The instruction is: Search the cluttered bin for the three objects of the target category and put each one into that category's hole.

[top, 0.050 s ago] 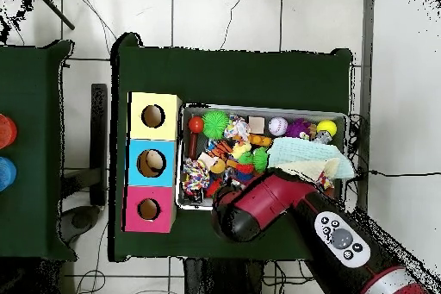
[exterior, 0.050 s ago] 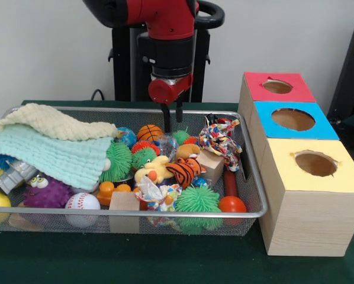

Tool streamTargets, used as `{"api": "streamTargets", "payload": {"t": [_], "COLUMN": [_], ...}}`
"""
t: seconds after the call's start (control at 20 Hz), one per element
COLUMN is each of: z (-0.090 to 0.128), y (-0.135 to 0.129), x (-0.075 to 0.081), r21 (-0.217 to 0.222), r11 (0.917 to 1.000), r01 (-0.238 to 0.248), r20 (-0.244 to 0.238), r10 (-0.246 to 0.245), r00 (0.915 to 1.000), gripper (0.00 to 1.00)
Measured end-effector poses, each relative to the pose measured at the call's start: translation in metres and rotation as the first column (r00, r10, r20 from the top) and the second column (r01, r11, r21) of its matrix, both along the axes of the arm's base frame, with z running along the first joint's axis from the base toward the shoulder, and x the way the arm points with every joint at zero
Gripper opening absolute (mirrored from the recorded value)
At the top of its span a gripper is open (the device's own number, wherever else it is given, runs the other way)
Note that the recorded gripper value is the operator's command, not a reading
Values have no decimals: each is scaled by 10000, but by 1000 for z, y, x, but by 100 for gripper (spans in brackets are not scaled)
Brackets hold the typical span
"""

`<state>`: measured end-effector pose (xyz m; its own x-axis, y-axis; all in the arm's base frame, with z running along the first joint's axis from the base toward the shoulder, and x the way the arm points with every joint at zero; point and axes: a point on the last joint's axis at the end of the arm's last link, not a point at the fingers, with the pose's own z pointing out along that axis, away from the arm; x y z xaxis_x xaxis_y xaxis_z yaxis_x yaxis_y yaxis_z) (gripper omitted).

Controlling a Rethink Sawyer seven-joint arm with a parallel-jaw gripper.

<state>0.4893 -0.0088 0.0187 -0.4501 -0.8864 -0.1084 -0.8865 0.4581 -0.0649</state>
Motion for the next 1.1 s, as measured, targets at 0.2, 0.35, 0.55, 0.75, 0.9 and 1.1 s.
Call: {"api": "streamTargets", "payload": {"t": [0.2, 0.35, 0.55, 0.75, 0.9, 1.1], "z": [-1, -1, -1, -1, -1, -1], "y": [-2, -4, -5, -5, -5, -6], "x": [0, 0, 0, 1, 1, 3], "r21": [-129, -184, -227, -229, -231, -243], "r11": [9997, 9994, 9991, 9991, 9991, 9992], "r01": [-223, -293, -357, -348, -343, -323], "r20": [106, 152, 189, 199, 206, 243], "r10": [225, 295, 361, 353, 348, 329], "r00": [9997, 9994, 9992, 9992, 9992, 9992], "gripper": [100, 100, 100, 100, 100, 100]}}
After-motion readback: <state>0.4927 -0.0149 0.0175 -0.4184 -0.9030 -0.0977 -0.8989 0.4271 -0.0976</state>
